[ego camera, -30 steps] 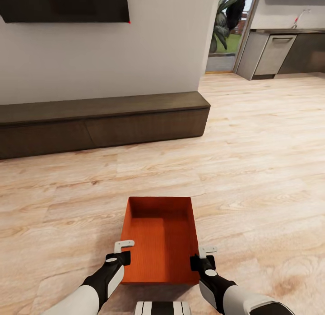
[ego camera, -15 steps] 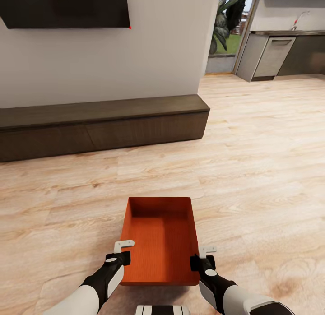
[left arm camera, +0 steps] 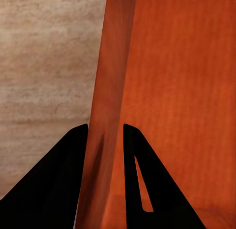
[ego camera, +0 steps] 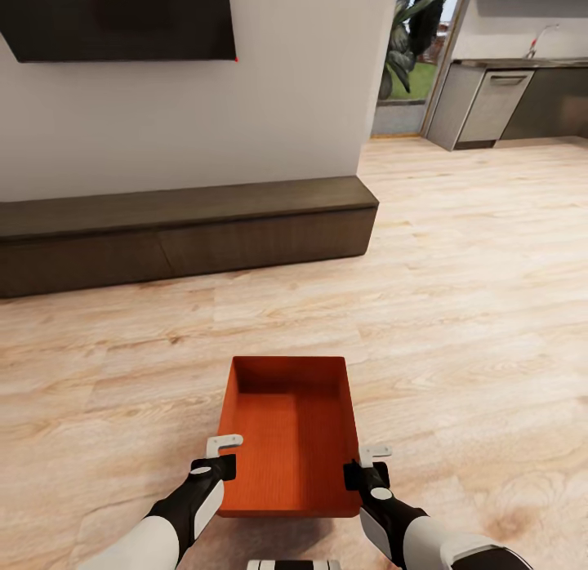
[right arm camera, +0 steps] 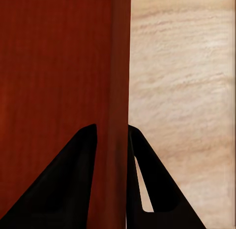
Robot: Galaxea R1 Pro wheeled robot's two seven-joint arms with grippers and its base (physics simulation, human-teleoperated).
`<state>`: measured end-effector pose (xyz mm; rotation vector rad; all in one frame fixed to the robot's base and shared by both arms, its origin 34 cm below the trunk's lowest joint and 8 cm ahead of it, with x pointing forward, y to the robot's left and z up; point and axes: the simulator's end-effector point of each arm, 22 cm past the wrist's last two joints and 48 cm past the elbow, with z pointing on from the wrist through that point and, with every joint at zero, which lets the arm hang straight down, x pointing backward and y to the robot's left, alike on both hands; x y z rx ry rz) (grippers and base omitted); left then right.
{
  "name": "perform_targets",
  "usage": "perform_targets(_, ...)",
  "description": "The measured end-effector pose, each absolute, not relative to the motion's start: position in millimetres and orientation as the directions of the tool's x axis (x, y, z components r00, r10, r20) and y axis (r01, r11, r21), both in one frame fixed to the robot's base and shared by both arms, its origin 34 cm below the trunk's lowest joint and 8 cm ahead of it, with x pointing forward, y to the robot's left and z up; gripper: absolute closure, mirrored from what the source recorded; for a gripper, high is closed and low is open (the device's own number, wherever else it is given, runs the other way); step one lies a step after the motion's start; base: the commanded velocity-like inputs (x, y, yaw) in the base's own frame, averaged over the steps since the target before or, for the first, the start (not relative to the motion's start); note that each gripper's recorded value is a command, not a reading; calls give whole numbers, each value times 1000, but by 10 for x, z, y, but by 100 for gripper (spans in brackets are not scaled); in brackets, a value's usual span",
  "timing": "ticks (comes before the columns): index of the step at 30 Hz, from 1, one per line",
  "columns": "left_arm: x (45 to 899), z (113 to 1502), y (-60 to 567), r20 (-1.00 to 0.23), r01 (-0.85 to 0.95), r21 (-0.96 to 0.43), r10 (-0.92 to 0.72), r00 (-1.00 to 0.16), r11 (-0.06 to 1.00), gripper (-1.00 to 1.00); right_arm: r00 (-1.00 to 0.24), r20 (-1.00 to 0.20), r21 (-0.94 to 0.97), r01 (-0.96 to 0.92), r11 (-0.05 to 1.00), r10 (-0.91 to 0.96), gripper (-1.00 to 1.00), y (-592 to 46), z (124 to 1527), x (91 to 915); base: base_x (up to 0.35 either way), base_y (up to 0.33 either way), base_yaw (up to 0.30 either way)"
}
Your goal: Move the two storage containers from the living room to the garage. In the garage, place one container on the floor and stack the other container on top of it (either order is fine).
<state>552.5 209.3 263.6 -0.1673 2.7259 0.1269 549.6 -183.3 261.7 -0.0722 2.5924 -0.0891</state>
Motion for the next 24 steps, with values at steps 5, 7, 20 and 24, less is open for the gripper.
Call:
perform_targets(5, 5543, 2741, 2094, -400, -136, 65, -99, -911, 989, 100, -853, -517, -78, -34, 996, -70, 100, -1832, 2724, 5517, 0, 0, 0)
perform_targets(7, 5552, 2784, 2094, -400, -136, 64, -99, -911, 989, 100, -853, -517, -78, -34, 996, -70, 100, -1832, 2767, 5526, 0, 0, 0)
perform_targets(20, 5598, 3055, 2097, -398, -137, 65, -100, -912, 988, 100, -855, -514, -79, -36, 996, -72, 100, -1830, 3038, 5573, 0, 0, 0)
perform_targets(24, 5612, 3137, 2097, -398, -137, 65, -100, -912, 988, 100, -855, -514, -79, -36, 996, -71, 100, -1830, 3120, 5585, 0, 0, 0)
